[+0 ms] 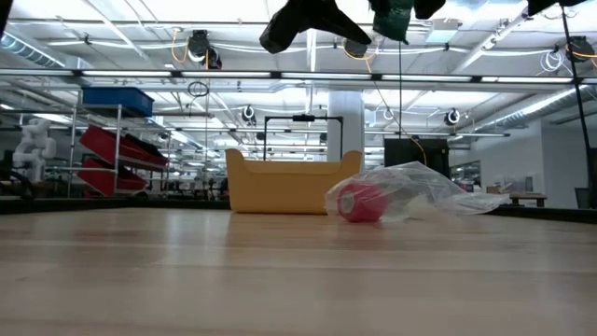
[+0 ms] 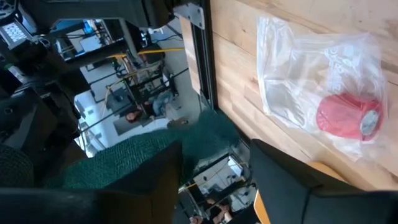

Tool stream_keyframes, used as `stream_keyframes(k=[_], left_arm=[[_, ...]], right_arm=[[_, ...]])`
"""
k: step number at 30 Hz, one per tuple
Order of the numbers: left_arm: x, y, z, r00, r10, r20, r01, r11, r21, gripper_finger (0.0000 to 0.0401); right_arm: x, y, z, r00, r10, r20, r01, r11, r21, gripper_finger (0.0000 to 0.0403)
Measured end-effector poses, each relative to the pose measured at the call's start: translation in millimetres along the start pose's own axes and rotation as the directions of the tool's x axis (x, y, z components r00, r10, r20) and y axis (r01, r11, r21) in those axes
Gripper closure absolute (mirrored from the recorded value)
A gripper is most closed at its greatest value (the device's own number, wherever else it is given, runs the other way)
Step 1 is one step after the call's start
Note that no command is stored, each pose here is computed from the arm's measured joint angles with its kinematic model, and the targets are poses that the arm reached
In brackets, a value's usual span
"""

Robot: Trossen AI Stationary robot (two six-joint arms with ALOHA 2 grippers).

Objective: Roll bandage
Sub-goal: Roll the green bandage

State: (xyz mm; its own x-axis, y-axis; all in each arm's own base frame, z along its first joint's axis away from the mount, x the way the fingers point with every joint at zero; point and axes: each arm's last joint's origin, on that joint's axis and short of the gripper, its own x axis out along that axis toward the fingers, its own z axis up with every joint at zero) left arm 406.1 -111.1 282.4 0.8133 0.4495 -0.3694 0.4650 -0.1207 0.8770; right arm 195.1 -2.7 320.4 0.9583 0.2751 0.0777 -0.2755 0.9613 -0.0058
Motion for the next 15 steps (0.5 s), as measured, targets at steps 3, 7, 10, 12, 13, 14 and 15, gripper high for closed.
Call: stream_keyframes(k=[3, 7, 10, 12, 13, 14, 15], left_arm=[[1.1, 0.2, -1.3, 1.000, 0.000, -0.003, 0.000, 1.000, -0.001, 0.0222], [2.3, 0.4, -2.6, 1.000, 0.000, -0.002, 0.000, 1.000, -0.004, 0.0241], [3.5, 2.8, -3.5, 1.000, 0.019, 0.011, -0.019, 0.999, -0.026, 0.0255], [3.9, 4.2, -4.0, 1.000, 0.030, 0.010, -0.029, 0.999, -0.027, 0.0264], [4.2, 4.9, -4.4, 0.999, 0.036, 0.010, -0.036, 0.999, -0.023, 0.0268], [4.5, 5.7, -4.7, 0.999, 0.042, 0.010, -0.041, 0.999, -0.023, 0.0272], [4.8, 6.5, -5.1, 0.999, 0.048, 0.010, -0.048, 0.998, -0.028, 0.0276]], right_arm=[[0.0, 0.0, 0.2, 1.000, 0.000, 0.002, 0.000, 1.000, 0.003, 0.0369], [0.0, 0.0, 0.6, 1.000, 0.000, 0.006, 0.000, 1.000, 0.002, 0.0369], [0.0, 0.0, 0.6, 1.000, 0.000, 0.006, 0.000, 1.000, 0.002, 0.0369], [0.1, 0.0, 0.6, 1.000, 0.000, 0.006, 0.000, 1.000, 0.005, 0.0369], [0.0, 0.0, 0.7, 1.000, 0.000, 0.007, 0.000, 1.000, 0.009, 0.0369], [0.1, 0.0, 0.6, 1.000, 0.000, 0.006, 0.000, 1.000, 0.013, 0.0369], [0.1, 0.0, 0.6, 1.000, 0.000, 0.006, 0.000, 1.000, 0.013, 0.0369]])
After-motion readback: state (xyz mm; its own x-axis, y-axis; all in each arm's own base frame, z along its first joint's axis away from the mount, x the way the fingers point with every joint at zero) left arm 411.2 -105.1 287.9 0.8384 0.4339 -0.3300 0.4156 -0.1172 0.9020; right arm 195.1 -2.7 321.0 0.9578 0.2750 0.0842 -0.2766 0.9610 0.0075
